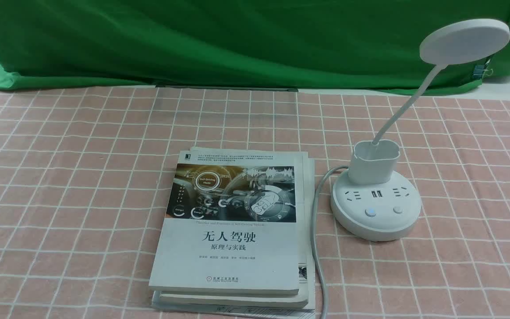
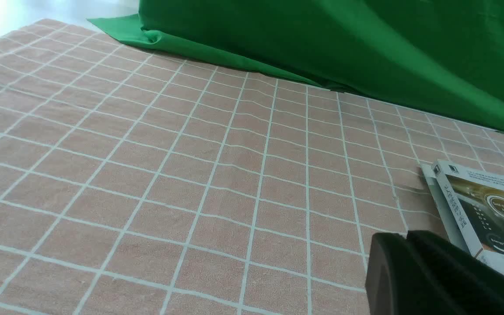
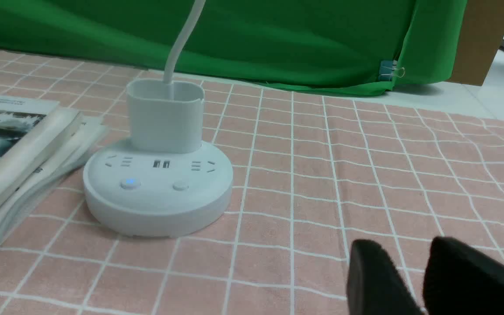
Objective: Turn on the table lamp on the pink coffee tablecloth with your hand.
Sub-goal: 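Press the button on the base of the white desk lamp with the right gripper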
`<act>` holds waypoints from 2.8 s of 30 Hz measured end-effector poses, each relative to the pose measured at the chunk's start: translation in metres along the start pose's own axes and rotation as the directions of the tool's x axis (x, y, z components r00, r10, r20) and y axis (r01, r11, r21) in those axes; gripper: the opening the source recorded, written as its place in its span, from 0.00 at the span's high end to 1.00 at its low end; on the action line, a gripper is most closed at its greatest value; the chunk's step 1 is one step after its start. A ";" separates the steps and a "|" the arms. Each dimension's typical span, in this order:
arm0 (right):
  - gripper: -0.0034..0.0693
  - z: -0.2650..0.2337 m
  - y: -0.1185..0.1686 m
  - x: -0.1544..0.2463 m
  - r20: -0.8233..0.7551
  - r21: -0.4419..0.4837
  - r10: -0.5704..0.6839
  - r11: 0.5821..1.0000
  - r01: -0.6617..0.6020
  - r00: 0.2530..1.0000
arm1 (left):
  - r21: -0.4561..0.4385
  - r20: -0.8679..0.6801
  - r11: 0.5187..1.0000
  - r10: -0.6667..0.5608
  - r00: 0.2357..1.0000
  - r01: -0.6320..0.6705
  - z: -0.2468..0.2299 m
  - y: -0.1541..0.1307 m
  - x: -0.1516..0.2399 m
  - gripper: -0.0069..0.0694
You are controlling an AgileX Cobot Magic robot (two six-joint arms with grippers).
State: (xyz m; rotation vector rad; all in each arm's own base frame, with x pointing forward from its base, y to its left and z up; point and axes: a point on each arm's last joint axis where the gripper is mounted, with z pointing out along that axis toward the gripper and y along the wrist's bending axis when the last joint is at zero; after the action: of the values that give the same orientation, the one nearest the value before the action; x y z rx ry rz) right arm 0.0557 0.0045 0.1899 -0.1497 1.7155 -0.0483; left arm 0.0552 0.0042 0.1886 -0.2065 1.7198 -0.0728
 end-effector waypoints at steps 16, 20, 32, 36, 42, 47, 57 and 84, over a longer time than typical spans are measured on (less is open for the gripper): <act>0.62 0.000 0.000 0.000 0.000 0.000 0.000 1.000 0.000 1.000 | 0.000 0.000 1.000 0.001 1.000 -0.001 0.000 0.000 0.000 0.89; 0.62 0.000 0.000 0.000 0.000 0.000 0.000 1.000 0.000 1.000 | 0.000 0.000 1.000 0.001 1.000 -0.001 0.000 0.000 0.000 0.89; 0.62 0.000 0.000 0.000 0.000 0.000 0.000 1.000 0.000 1.000 | 0.000 0.000 1.000 0.001 1.000 -0.001 0.000 0.000 0.000 0.89; 0.62 0.000 0.000 0.000 0.000 0.000 0.000 1.000 0.000 1.000 | 0.000 0.000 1.000 0.001 1.000 -0.001 0.000 0.000 0.000 0.89; 0.62 0.000 0.000 0.000 -0.001 0.000 0.001 1.000 -0.001 1.000 | 0.000 0.000 1.000 -0.002 1.000 0.002 0.000 0.000 0.000 0.89; 0.62 0.000 0.000 0.000 0.000 0.000 0.001 1.000 -0.001 1.000 | 0.000 0.000 1.000 0.000 1.000 0.000 0.000 0.000 0.000 0.89; 0.62 0.000 0.000 -0.001 0.009 0.003 0.001 1.000 -0.001 1.000 | 0.000 0.000 1.000 0.000 1.000 0.000 0.000 0.000 0.000 0.89; 0.71 -0.004 -0.007 -0.026 0.213 -0.072 0.567 0.821 -0.566 0.796 | 0.000 0.000 1.000 0.000 1.000 0.000 0.000 0.000 0.000 0.89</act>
State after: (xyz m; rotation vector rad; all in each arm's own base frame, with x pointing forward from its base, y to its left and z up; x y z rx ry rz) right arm 0.0564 0.0012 0.2169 0.3541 1.4699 0.4078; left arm 0.0552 0.0042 0.1886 -0.2064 1.7199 -0.0727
